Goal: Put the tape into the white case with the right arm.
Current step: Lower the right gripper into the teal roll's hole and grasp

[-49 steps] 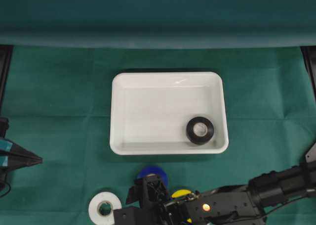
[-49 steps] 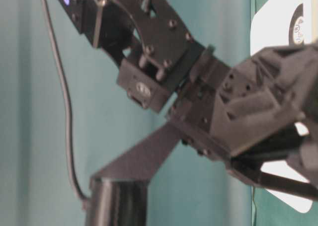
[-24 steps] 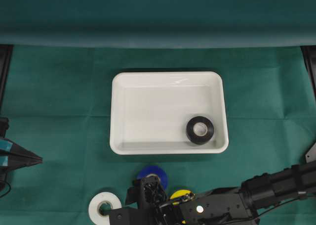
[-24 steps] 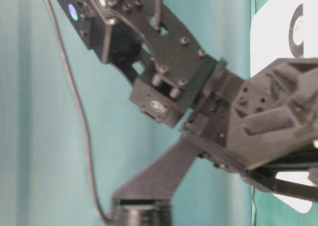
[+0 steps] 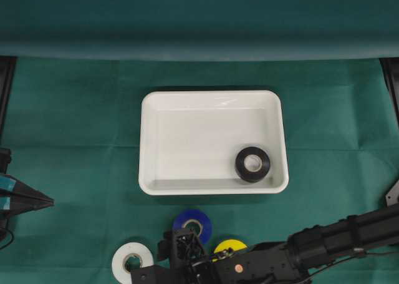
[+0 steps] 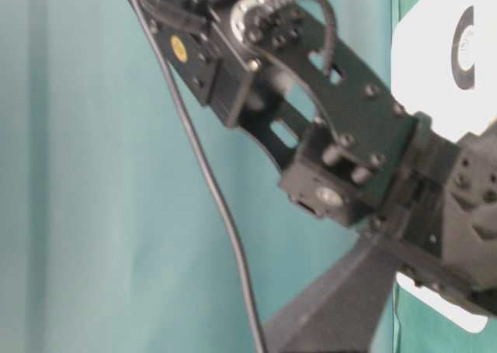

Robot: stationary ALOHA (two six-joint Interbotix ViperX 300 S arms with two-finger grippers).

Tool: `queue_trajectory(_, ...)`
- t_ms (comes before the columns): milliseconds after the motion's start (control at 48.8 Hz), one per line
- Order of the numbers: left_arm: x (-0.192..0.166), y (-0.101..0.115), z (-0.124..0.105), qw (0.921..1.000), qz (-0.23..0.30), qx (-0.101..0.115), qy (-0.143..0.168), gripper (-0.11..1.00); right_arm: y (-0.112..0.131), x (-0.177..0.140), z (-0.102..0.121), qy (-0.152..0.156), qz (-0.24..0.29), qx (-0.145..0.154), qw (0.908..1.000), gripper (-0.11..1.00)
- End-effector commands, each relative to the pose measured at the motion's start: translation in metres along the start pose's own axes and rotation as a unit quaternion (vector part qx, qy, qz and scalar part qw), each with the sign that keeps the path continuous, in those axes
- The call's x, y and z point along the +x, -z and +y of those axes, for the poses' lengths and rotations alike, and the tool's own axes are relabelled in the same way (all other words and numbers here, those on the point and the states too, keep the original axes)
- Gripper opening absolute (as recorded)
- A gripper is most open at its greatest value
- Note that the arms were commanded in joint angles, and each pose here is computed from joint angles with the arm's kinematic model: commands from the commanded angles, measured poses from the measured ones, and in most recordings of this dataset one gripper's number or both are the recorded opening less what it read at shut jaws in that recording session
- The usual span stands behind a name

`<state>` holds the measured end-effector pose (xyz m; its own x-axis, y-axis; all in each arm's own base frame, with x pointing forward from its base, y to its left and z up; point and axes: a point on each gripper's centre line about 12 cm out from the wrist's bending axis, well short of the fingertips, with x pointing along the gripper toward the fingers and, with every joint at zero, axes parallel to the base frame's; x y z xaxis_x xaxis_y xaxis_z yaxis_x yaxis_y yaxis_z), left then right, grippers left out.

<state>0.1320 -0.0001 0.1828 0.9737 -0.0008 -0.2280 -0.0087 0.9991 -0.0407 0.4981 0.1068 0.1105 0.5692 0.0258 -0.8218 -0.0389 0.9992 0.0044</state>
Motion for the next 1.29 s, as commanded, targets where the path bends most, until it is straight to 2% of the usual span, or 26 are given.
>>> queue_trajectory(0,0.000,-0.004,0.000,1.0000,-0.005,0.000,-0.001,0.00,-0.017,-0.010,0.003,-0.005,-0.023,0.005,0.9997,0.61)
queue_trajectory(348,0.001,-0.004,0.000,1.0000,-0.004,0.000,-0.001,0.00,-0.012,-0.005,0.001,0.004,-0.002,0.007,1.0000,0.59)
queue_trajectory(410,0.001,-0.004,0.000,1.0000,-0.004,0.000,-0.001,0.00,-0.011,-0.005,0.001,0.005,0.002,0.008,1.0000,0.56)
queue_trajectory(574,0.001,-0.004,0.000,1.0000,-0.004,0.000,-0.001,0.00,-0.011,-0.006,0.000,0.009,0.013,0.011,0.9998,0.18)
queue_trajectory(635,0.001,-0.004,0.000,1.0000,-0.004,0.000,-0.001,0.00,-0.011,-0.006,0.000,0.010,0.014,0.011,0.9998,0.08)
queue_trajectory(717,0.001,-0.004,0.000,1.0000,-0.004,0.000,-0.001,0.00,-0.012,-0.006,0.002,0.009,0.013,0.010,0.9998,0.01)
queue_trajectory(1025,0.001,-0.003,0.000,1.0000,-0.003,0.000,-0.001,0.00,-0.018,-0.017,0.007,0.006,0.007,0.007,0.9999,0.00)
queue_trajectory(1271,0.000,-0.004,0.000,1.0000,-0.005,0.000,-0.001,0.00,-0.034,-0.056,0.003,0.012,-0.004,0.014,0.9998,0.00)
